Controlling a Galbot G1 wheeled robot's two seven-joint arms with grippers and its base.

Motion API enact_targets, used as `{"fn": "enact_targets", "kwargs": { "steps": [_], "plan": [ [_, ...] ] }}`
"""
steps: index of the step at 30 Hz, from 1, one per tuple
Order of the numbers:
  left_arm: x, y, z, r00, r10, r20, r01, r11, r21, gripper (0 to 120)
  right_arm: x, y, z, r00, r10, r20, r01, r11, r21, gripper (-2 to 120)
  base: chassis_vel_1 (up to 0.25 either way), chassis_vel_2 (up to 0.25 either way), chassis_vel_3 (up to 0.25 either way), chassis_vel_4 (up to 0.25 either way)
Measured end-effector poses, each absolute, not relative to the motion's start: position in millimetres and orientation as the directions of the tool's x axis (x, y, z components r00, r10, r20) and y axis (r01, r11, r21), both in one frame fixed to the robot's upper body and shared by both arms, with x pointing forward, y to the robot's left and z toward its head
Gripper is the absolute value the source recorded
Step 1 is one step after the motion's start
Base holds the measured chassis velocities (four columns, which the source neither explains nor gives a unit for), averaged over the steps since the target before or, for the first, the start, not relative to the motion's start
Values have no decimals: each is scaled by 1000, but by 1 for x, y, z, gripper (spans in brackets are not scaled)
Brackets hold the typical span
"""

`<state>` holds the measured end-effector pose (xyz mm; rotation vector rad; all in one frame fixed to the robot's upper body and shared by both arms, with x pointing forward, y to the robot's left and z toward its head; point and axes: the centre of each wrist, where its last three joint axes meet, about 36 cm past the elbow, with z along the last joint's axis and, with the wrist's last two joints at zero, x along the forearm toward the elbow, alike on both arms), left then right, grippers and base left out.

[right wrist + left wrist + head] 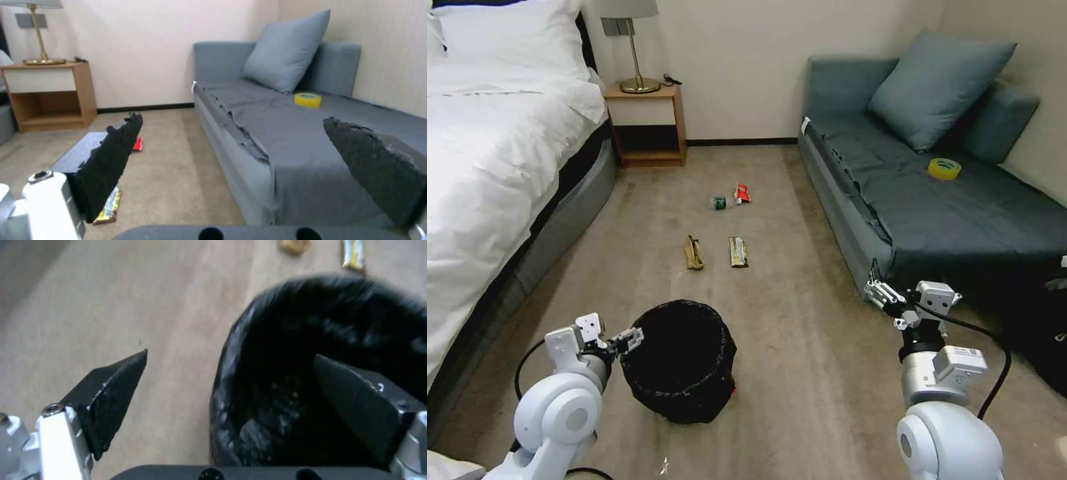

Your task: Pick up the trash bin, then pick up the garbage on the floor and place it into the trash bin.

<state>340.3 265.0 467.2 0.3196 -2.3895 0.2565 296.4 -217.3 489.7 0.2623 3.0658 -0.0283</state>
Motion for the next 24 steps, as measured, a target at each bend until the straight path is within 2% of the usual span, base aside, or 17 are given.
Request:
{"fn": "enact_targets", "kwargs": {
  "steps": [6,18,24],
  "plan": [
    [352,266,447,-673,-131,728,-319,939,-126,99,298,-217,489,-984,166,-67,167,986,-14,100,0,0,0,0],
    [361,269,435,-636,-122,762,-346,928,-140,96,304,-214,483,-985,157,-67,158,987,-13,100,0,0,0,0],
    [366,271,427,-619,-110,777,-360,920,-157,77,306,-214,481,-986,154,-68,156,988,-13,100,0,0,0,0]
  ]
}}
